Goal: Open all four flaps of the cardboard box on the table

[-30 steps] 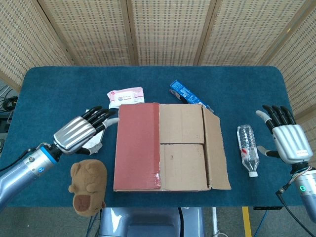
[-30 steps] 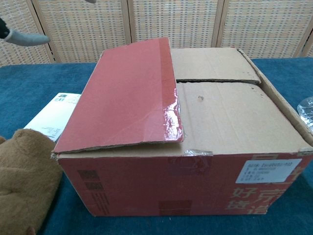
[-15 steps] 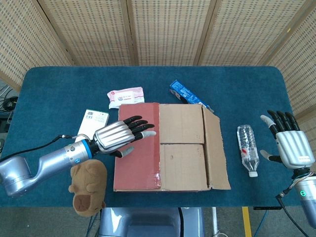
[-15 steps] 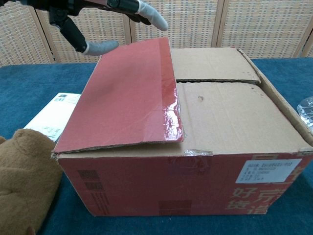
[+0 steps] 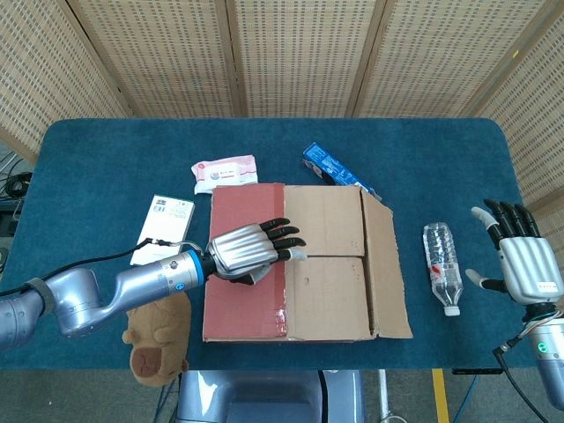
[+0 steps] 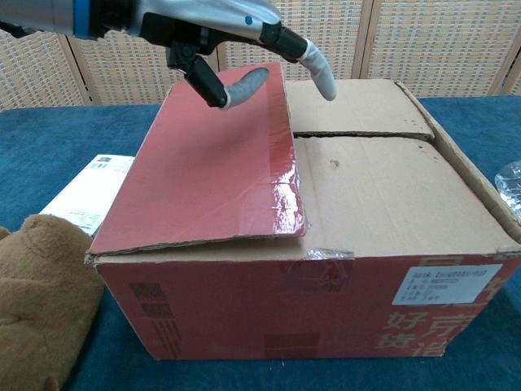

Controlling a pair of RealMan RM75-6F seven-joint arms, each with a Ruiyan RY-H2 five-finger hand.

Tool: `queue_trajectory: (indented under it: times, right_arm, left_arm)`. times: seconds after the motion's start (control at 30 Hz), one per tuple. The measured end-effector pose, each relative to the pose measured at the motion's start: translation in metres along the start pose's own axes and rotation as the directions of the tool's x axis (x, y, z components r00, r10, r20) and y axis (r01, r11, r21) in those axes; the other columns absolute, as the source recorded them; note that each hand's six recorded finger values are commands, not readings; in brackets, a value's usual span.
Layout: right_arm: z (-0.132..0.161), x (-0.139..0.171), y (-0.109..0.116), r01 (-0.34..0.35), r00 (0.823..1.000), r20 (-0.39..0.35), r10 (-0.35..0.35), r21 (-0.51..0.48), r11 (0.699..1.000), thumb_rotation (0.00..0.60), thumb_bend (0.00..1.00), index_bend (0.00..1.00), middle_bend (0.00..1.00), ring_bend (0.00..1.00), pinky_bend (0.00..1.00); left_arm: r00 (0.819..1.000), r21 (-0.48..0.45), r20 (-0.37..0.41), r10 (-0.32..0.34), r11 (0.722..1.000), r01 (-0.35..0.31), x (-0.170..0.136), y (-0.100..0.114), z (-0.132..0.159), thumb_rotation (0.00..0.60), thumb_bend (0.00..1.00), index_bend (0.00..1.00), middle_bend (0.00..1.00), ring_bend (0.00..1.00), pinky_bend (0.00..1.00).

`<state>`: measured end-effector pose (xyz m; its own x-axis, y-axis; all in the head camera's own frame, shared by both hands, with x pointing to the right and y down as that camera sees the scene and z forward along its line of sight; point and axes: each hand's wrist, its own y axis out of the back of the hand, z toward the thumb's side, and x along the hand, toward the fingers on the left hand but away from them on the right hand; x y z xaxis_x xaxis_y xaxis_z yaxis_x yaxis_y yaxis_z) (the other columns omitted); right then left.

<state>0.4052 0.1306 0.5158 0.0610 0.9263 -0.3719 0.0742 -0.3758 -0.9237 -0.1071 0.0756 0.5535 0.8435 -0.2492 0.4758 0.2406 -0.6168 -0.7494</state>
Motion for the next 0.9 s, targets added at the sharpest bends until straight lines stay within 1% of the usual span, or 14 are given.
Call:
queue_trajectory:
  times: [0.13,0.3,0.5,0.73,0.9]
  right_arm:
    - [-0.004,0.002,-0.001,-0.003,1.0,0.01,0.003,-0.006,1.0,0.6,0.13,0.13,0.07,0.0,0.04]
    - [-0.006,0.003,-0.002,-0.005,1.0,0.016,0.006,-0.014,1.0,0.6,0.13,0.13,0.07,0.0,0.04]
    - [-0.009,0.003,-0.003,-0.007,1.0,0.02,0.008,-0.024,1.0,0.6,0.13,0.13,0.07,0.0,0.04]
    - [-0.01,0.003,-0.005,-0.014,1.0,0.021,0.014,-0.031,0.999,0.6,0.13,0.13,0.07,0.0,0.04]
    - [-0.01,0.003,-0.006,-0.013,1.0,0.022,0.014,-0.033,0.999,0.6,0.13,0.13,0.07,0.0,0.04]
  left_arm:
    - [1.0,-0.025,0.012,-0.004,1.0,0.004,0.011,-0.001,0.005,0.556,0.86,0.2,0.17,0.0,0.0]
    - [1.0,-0.042,0.011,-0.009,0.999,0.009,0.02,-0.002,0.007,0.557,0.86,0.24,0.24,0.06,0.0]
    - [0.999,-0.053,0.002,-0.033,0.998,0.033,0.023,-0.008,0.006,0.556,0.86,0.29,0.29,0.08,0.0]
    - [0.999,-0.052,-0.008,-0.038,0.998,0.037,0.023,-0.011,0.003,0.557,0.86,0.36,0.34,0.13,0.0]
    - [0.999,-0.046,-0.016,-0.032,0.998,0.031,0.021,-0.011,0.0,0.557,0.86,0.4,0.4,0.17,0.0]
